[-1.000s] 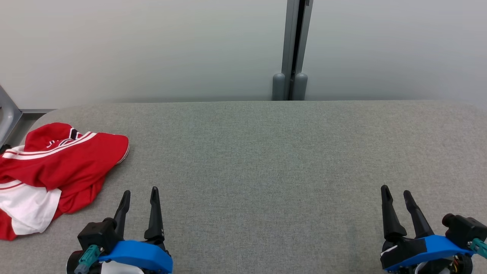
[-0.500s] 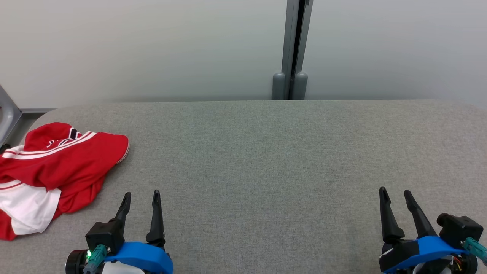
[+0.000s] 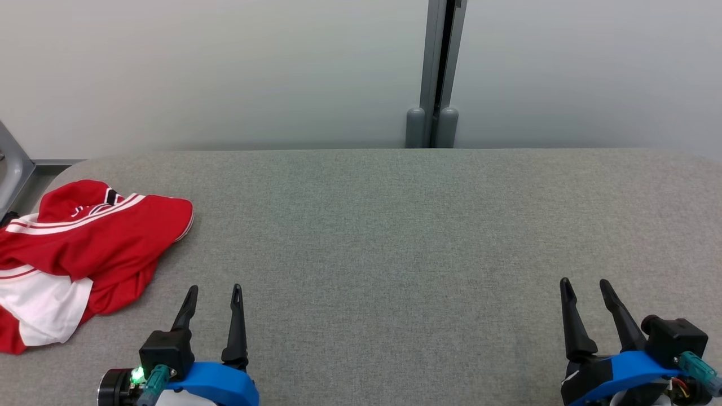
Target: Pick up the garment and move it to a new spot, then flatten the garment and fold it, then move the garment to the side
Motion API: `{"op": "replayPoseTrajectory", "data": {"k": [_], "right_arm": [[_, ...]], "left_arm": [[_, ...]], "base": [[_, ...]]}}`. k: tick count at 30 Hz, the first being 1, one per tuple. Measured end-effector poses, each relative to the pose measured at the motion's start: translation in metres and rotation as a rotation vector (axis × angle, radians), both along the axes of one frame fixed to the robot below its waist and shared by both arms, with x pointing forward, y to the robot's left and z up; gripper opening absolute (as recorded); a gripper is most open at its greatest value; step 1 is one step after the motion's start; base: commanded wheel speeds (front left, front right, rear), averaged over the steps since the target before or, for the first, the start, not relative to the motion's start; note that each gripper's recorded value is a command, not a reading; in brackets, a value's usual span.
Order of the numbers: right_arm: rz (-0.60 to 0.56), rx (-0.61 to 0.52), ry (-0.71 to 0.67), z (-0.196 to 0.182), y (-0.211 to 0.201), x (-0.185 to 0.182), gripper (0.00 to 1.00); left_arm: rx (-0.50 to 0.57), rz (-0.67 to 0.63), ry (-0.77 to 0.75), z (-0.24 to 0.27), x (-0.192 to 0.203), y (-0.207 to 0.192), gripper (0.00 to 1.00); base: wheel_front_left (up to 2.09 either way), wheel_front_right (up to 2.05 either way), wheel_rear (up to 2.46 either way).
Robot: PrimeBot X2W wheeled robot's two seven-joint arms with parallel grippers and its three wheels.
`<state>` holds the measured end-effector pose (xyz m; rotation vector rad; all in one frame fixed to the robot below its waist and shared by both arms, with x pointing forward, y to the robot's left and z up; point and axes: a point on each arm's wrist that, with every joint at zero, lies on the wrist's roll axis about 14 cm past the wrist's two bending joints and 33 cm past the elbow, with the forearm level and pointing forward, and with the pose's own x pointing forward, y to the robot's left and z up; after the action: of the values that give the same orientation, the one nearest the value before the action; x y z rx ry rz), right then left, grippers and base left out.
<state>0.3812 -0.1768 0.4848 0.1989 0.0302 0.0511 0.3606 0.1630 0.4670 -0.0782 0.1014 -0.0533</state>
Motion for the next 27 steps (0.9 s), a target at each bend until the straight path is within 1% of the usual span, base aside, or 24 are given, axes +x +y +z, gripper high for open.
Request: {"op": "replayPoseTrajectory", "data": {"k": [7,20,27], "right_arm": [[0.008,-0.031,-0.006,0.001,0.001,0.0,1.0],[0.008,-0.031,-0.01,0.002,0.001,0.0,1.0],[0.089,-0.034,-0.007,0.0,0.029,0.007,1.0]], "left_arm": [[0.018,-0.008,0.0,-0.001,-0.002,-0.002,1.0],[0.015,-0.001,-0.001,0.0,-0.005,0.0,1.0],[0.033,0.074,-0.018,0.005,-0.019,0.025,1.0]], "base": [[0.0,0.0,0.0],[0.0,0.0,0.0],[0.0,0.0,0.0]]}}
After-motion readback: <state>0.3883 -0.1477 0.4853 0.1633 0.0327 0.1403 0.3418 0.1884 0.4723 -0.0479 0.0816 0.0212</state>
